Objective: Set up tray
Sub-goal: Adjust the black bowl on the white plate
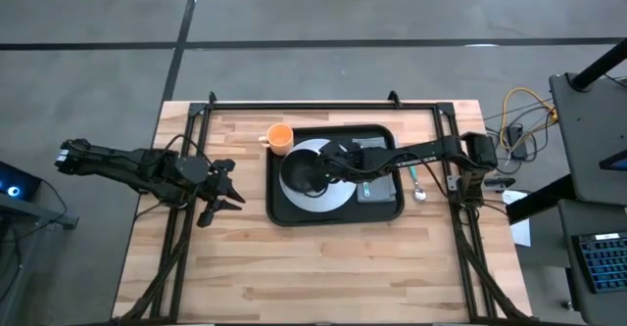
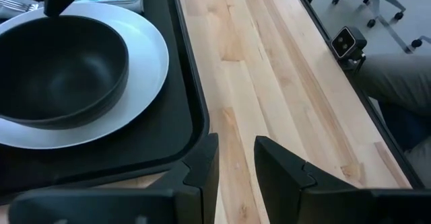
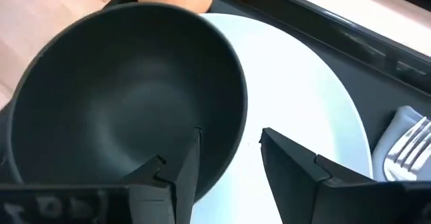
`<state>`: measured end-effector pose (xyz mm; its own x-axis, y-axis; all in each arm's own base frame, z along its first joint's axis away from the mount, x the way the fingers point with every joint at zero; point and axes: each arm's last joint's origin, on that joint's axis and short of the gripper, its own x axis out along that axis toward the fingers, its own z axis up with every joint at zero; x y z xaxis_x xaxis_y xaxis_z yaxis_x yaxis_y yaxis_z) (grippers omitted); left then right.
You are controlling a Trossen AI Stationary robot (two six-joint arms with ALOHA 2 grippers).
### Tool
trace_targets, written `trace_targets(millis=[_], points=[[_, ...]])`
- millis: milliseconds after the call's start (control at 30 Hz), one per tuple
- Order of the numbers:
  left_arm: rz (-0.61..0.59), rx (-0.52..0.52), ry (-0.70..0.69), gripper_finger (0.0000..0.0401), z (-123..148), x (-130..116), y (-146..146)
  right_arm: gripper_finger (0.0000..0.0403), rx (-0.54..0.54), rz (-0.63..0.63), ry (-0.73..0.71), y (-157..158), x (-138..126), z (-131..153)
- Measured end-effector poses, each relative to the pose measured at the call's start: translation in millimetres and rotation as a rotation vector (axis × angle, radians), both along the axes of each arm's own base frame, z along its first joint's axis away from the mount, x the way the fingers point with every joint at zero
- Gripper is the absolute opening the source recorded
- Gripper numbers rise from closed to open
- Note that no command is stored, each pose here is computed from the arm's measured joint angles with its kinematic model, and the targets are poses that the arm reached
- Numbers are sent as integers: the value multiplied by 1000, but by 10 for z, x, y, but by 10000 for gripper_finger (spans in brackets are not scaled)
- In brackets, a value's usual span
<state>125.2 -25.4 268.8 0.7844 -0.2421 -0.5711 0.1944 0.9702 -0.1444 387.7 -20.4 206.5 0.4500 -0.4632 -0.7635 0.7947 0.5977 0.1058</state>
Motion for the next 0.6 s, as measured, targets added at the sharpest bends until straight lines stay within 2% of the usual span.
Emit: trace_targets(millis=[600], points=[[-2,-2,1,76,0,0,-1,134,12,-6,-35,-6,-13,-105]])
